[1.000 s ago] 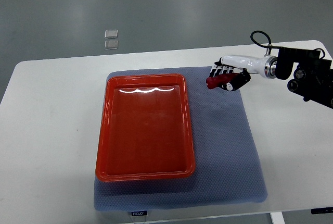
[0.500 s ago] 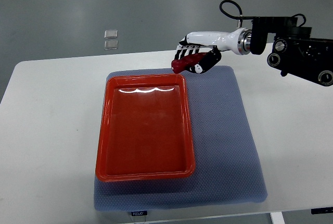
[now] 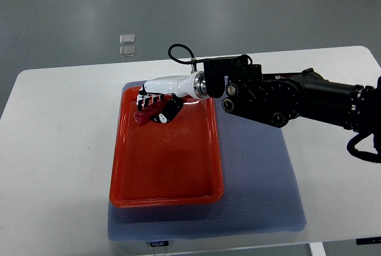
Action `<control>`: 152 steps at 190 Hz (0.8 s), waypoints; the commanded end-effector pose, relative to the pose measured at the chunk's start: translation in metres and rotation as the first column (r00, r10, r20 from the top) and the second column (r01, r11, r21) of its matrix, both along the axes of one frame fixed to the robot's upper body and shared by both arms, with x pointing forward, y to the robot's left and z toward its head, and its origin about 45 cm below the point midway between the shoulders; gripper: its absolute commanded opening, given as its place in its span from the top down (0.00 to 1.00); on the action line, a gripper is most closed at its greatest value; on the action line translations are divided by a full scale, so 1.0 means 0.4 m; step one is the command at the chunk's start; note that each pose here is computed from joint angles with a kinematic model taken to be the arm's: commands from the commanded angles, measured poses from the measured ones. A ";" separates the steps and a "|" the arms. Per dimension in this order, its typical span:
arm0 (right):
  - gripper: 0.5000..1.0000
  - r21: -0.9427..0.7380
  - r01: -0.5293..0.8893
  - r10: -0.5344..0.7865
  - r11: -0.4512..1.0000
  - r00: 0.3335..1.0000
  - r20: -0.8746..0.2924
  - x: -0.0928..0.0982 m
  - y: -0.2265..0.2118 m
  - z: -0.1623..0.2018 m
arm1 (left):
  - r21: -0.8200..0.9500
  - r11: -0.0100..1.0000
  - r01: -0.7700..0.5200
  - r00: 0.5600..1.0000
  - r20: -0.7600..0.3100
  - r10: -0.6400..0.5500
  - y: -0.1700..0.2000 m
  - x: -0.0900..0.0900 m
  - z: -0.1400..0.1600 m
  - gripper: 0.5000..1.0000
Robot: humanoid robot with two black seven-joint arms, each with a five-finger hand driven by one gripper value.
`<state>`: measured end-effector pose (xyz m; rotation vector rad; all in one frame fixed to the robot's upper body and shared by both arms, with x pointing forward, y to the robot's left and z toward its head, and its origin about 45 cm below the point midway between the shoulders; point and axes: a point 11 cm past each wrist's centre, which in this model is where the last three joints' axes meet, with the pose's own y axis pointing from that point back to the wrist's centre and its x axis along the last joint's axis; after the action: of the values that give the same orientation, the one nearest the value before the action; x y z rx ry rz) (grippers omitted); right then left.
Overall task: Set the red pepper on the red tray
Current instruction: 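Lift the pepper with the right hand and carry it over the tray, then lower the pepper into the tray and open the right hand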
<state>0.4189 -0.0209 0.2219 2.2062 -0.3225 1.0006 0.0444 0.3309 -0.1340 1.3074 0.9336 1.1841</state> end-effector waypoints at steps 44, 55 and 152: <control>1.00 0.000 0.053 -0.053 0.999 0.998 -0.031 -0.010 -0.035 -0.074 | 0.000 1.000 0.000 1.000 0.000 0.000 0.000 0.000 0.000 0.00; 1.00 0.002 0.056 -0.056 0.998 0.998 -0.040 -0.015 -0.038 -0.085 | 0.002 1.000 0.000 1.000 0.002 0.000 0.001 0.002 0.000 0.00; 0.56 0.024 0.087 -0.086 0.996 0.995 -0.053 -0.026 -0.050 -0.117 | 0.006 1.000 -0.001 1.000 0.000 0.001 0.005 0.000 0.001 0.00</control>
<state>0.4094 -0.0406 0.1767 2.2145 -0.4033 0.9035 0.0446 0.3330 -0.1338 1.3120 0.9304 1.1889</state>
